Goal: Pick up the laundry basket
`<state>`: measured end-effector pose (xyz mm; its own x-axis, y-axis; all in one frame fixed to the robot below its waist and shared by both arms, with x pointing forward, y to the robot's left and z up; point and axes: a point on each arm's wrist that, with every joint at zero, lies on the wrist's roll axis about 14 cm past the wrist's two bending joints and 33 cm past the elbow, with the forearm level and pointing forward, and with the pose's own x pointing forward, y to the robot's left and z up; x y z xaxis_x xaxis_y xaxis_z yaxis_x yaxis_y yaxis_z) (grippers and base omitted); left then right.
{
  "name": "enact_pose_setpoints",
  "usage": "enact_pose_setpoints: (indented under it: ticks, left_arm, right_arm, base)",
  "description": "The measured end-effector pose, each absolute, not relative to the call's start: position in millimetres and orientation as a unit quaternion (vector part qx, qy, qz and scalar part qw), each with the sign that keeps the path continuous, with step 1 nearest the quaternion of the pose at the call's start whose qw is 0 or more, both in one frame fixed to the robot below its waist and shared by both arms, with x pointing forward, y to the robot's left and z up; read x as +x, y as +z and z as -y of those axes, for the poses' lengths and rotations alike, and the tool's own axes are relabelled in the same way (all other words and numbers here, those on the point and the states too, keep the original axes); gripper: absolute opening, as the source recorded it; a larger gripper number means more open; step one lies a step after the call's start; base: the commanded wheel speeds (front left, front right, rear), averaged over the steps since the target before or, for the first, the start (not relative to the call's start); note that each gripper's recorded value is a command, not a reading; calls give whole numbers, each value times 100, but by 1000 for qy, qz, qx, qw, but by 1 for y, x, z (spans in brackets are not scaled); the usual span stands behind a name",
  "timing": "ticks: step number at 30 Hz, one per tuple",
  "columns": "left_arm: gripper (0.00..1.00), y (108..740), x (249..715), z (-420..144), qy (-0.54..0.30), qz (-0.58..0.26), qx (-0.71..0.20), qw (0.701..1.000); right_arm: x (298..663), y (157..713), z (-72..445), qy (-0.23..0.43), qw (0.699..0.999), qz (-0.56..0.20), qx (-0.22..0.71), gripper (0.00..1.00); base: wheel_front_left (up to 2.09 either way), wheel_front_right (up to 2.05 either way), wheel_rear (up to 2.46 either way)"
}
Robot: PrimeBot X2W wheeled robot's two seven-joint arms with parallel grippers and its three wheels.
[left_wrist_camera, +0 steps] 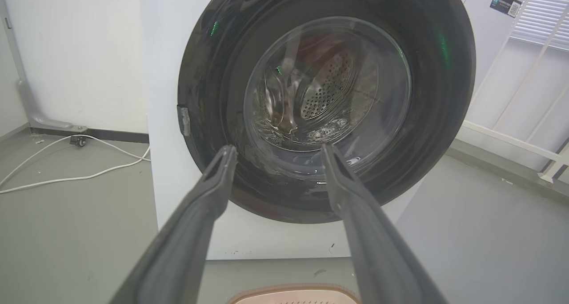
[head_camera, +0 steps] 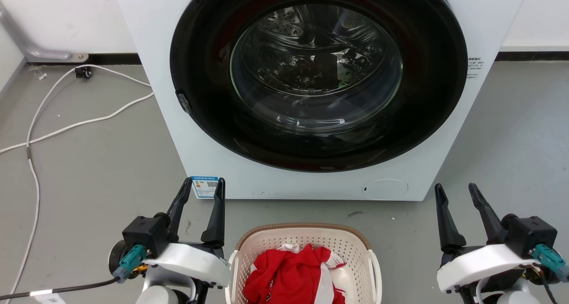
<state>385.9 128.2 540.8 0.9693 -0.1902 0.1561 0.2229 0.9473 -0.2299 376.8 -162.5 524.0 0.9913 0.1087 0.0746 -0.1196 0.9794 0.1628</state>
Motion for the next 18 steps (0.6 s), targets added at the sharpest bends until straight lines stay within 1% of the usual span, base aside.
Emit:
enact_pose_setpoints:
  ticks: [18]
  left_arm:
    - [100, 537, 383, -123, -114, 72, -53, 989]
  right_arm:
    - [373, 525, 162, 61, 997, 42, 24, 100]
  base:
    - [0, 0, 0]
